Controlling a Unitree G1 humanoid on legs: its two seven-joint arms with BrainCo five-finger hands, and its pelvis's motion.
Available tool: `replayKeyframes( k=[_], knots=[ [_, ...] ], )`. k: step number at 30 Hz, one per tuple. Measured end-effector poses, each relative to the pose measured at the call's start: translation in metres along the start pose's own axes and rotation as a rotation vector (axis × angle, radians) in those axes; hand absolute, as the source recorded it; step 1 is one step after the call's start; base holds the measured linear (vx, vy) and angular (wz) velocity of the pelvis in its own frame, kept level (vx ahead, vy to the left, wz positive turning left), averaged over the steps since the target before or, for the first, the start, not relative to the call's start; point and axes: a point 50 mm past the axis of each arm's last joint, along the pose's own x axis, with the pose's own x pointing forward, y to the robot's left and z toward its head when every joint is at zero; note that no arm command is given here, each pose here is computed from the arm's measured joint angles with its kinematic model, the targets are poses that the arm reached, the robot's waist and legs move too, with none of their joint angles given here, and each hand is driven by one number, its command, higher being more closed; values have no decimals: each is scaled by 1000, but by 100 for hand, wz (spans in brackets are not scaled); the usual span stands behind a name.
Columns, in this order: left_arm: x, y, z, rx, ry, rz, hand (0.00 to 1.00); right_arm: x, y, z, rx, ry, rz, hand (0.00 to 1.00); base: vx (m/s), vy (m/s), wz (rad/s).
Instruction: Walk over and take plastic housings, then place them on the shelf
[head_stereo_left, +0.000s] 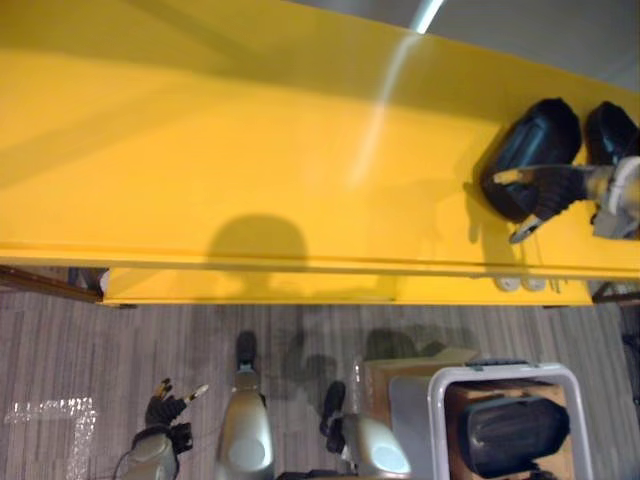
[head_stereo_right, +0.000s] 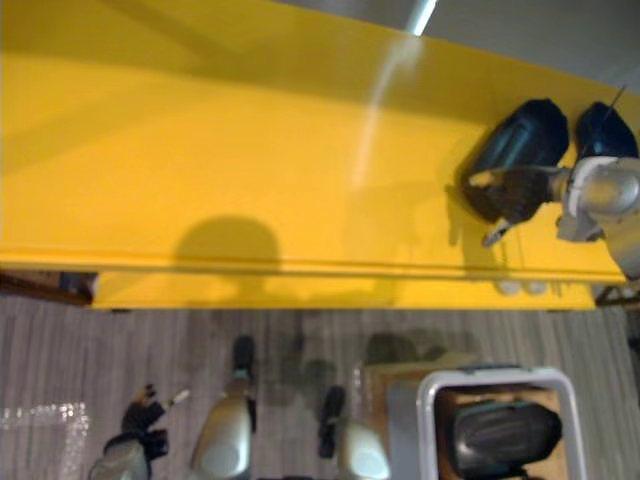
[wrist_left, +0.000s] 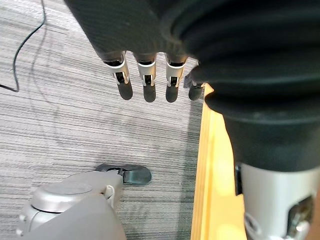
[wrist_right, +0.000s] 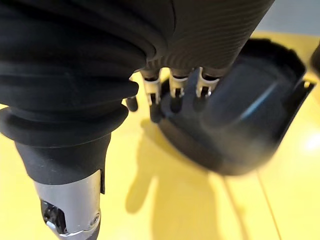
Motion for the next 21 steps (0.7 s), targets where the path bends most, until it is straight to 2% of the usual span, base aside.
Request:
replayKeyframes(
  k=[4,8,10,12,13,14,17,19,21],
  knots=[
    [0,-1,1,-6,-17,-1,0,-18,-33,35,78,-253,-332,0,3,-11,-11],
    [0,-1,0,-8,-15,-1,0,-37,-48,55,147,-441,-503,0,0,0,0],
    [-1,-2,-1,-11,-11,-4,0,-44,-52,55,162,-464,-571,0,0,0,0],
    [-2,-6,-5,-18,1,-9,0,-47,-57,50,278,-481,-710,0,17,7,4],
    [-3,-8,-7,-22,4,-12,0,-49,-60,45,317,-468,-765,0,11,9,5],
    [-4,-13,-9,-32,12,-23,0,-52,-66,36,404,-423,-884,0,-2,13,5],
    [-8,-31,-19,-39,31,-67,0,-62,-73,-12,639,-190,-1169,0,-9,16,6],
    [-13,-41,-27,-56,56,-84,0,-67,-61,-46,813,-16,-1316,0,0,0,0],
    [-17,-48,-33,-52,74,-102,0,-65,-43,-65,911,112,-1392,0,-1,7,-4]
  ],
)
